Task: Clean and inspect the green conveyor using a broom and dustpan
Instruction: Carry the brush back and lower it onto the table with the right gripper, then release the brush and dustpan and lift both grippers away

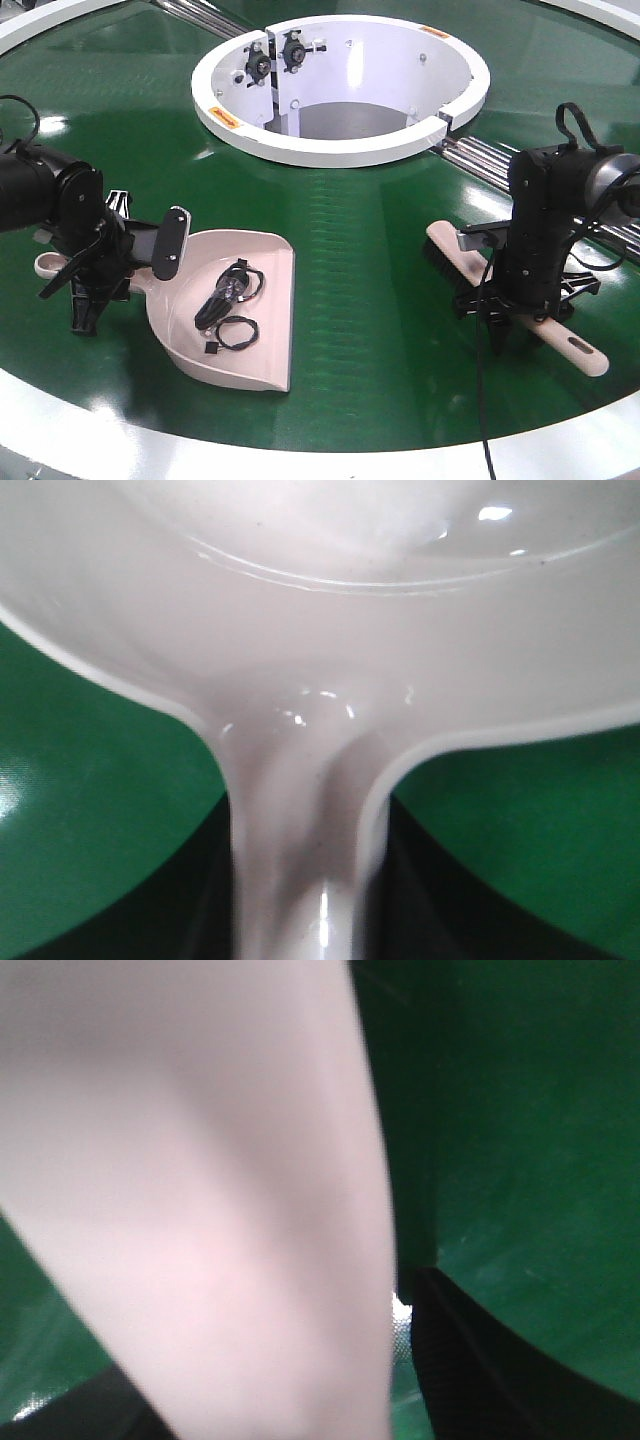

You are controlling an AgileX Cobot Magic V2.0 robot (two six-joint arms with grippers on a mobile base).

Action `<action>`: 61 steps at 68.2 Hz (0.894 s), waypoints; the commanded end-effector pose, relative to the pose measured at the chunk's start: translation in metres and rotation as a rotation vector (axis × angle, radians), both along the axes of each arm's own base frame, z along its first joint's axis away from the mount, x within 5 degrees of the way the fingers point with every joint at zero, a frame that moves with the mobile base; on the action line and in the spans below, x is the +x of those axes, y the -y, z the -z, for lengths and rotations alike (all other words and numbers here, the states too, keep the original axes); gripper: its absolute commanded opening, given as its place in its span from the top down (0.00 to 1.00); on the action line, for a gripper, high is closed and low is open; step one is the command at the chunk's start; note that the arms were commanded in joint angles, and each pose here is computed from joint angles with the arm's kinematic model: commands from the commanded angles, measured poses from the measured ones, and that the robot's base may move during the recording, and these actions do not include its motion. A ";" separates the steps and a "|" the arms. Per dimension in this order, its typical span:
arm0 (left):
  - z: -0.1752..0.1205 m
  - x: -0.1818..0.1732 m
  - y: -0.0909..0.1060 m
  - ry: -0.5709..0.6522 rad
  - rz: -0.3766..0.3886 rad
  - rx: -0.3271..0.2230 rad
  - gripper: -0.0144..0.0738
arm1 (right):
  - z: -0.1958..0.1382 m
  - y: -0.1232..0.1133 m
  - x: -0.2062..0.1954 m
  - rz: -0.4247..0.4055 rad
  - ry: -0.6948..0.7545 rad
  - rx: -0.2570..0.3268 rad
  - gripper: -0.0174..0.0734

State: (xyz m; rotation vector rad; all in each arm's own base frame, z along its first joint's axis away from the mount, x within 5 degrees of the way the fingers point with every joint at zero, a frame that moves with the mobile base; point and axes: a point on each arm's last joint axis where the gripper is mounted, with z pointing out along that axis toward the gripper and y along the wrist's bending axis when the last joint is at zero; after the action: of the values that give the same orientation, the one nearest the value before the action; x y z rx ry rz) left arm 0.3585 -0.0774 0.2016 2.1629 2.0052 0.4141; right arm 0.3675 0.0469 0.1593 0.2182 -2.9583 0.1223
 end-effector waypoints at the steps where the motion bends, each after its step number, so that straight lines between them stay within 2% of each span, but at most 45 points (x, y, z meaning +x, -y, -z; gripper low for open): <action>1: -0.022 0.002 0.005 0.078 -0.006 -0.049 0.84 | -0.020 -0.001 -0.001 0.004 0.025 0.022 0.36; 7: -0.021 0.001 0.006 0.070 -0.015 -0.065 0.84 | -0.020 -0.001 -0.001 0.002 0.025 0.022 0.36; 17: -0.021 0.000 0.005 0.055 -0.018 -0.059 0.82 | -0.021 -0.001 0.000 0.001 0.044 0.025 0.36; 32: -0.020 -0.002 0.004 0.036 -0.018 -0.045 0.73 | -0.034 -0.002 0.001 0.001 0.119 0.038 0.36; 48: -0.020 -0.005 0.003 0.003 -0.024 -0.035 0.53 | -0.047 -0.001 0.000 -0.005 0.176 0.044 0.36; 61: -0.019 -0.007 0.005 -0.012 -0.037 -0.055 0.34 | -0.050 -0.001 -0.001 -0.011 0.170 0.043 0.36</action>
State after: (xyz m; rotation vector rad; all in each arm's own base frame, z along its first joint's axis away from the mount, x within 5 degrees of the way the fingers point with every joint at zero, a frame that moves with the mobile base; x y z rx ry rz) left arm 0.3526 -0.0780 0.1999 2.1663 2.0698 0.3338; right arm 0.3680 0.0494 0.1822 0.2118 -3.0655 0.0753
